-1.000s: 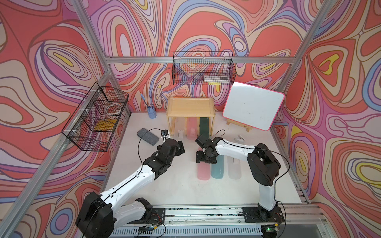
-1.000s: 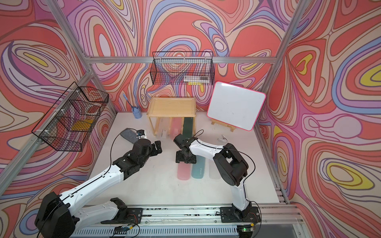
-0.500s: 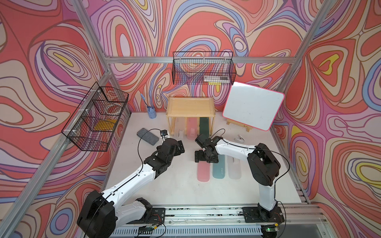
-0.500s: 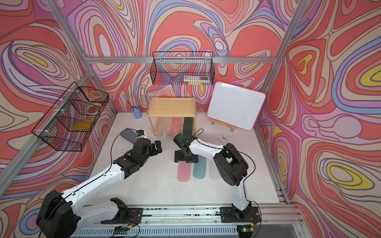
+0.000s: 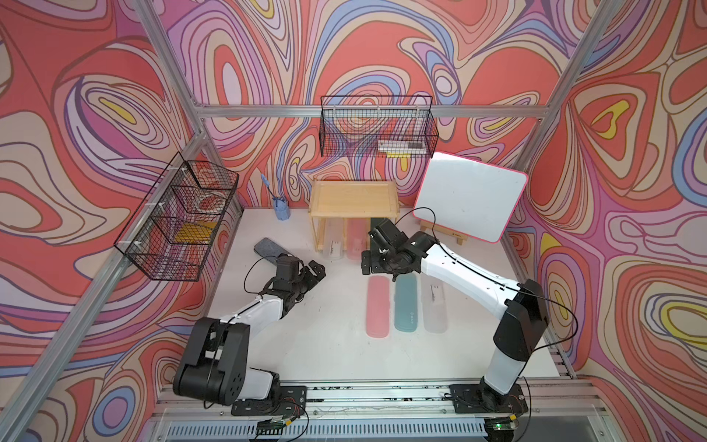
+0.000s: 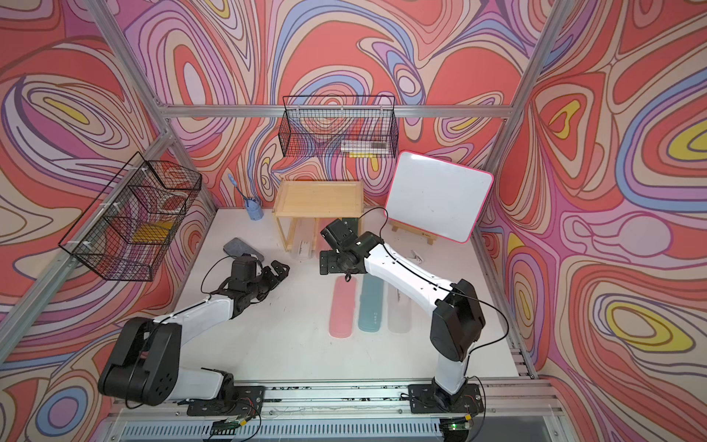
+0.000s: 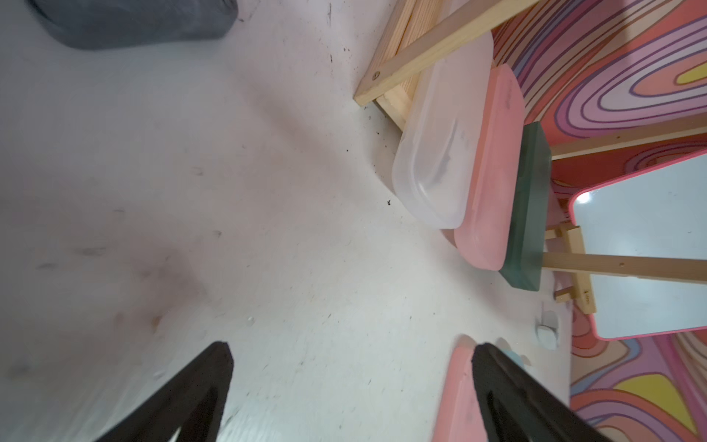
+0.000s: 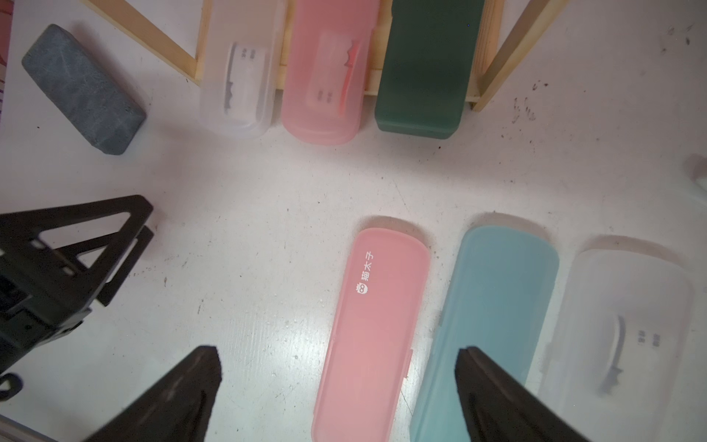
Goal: Remove the pencil cases from the shelf
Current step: Pick up the pencil case from the shelf.
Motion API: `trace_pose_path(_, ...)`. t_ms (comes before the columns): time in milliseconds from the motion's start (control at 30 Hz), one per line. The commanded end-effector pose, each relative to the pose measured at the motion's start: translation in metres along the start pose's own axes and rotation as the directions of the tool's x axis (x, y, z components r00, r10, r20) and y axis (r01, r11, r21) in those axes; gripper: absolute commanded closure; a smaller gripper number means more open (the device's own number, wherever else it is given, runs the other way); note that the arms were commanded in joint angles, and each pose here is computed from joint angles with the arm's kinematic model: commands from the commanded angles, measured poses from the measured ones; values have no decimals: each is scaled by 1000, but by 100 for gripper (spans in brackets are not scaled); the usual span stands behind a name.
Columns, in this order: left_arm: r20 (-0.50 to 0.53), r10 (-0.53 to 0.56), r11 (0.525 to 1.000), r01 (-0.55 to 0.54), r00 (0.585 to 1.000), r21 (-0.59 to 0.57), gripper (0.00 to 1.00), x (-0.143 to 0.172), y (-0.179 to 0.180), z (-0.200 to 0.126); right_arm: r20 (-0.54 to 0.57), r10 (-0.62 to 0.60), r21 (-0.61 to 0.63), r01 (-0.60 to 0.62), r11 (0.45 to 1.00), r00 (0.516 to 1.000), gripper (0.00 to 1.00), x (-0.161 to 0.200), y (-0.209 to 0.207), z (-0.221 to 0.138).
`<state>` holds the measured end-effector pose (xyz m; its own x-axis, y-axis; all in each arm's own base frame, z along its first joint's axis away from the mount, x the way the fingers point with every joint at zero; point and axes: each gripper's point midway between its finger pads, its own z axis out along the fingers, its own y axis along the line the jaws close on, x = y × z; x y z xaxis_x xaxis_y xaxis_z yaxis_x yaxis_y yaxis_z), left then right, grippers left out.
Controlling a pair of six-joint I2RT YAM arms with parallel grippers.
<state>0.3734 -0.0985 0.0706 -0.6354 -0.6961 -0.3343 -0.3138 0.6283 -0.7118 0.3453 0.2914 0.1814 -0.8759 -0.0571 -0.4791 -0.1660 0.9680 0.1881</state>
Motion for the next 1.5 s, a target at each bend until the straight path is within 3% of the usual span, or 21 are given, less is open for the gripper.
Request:
trace_pose_path(0,-68,-76,964,91,995,250,1,-7,-45,14,-21,-43,54,44,998,999,2,8,-9,5)
trace_pose_path(233,-70,-154,936,168,986,309,1,-23,-42,56,-19,-38,78,39,996,999,2,11,-16,2)
trace_pose_path(567,-52,-279,891,279,959,359,4,-34,-29,93,-21,-41,95,43,995,999,2,11,-19,1)
trace_pose_path(700,-55,-313,862,307,948,403,16,-38,-31,100,-27,-47,100,50,994,998,2,10,-18,5)
trace_pose_path(833,-32,-310,871,298,950,390,27,-41,-29,99,-37,-51,99,55,994,998,2,10,-17,9)
trace_pose_path(933,-27,-295,878,282,955,387,41,-42,-32,98,-38,-50,96,53,994,998,2,10,-16,11)
trace_pose_path(1167,-17,-295,879,278,955,387,46,-46,-34,101,-41,-53,93,57,994,998,2,11,-15,11)
trace_pose_path(1300,-13,-302,870,282,953,404,63,-50,-37,104,-39,-56,98,59,993,998,2,11,-17,11)
trace_pose_path(1400,-8,-300,868,276,954,414,68,-53,-41,105,-38,-55,97,59,994,998,2,11,-17,10)
trace_pose_path(1467,-11,-295,866,272,955,420,78,-54,-45,104,-39,-56,98,59,993,998,2,12,-17,11)
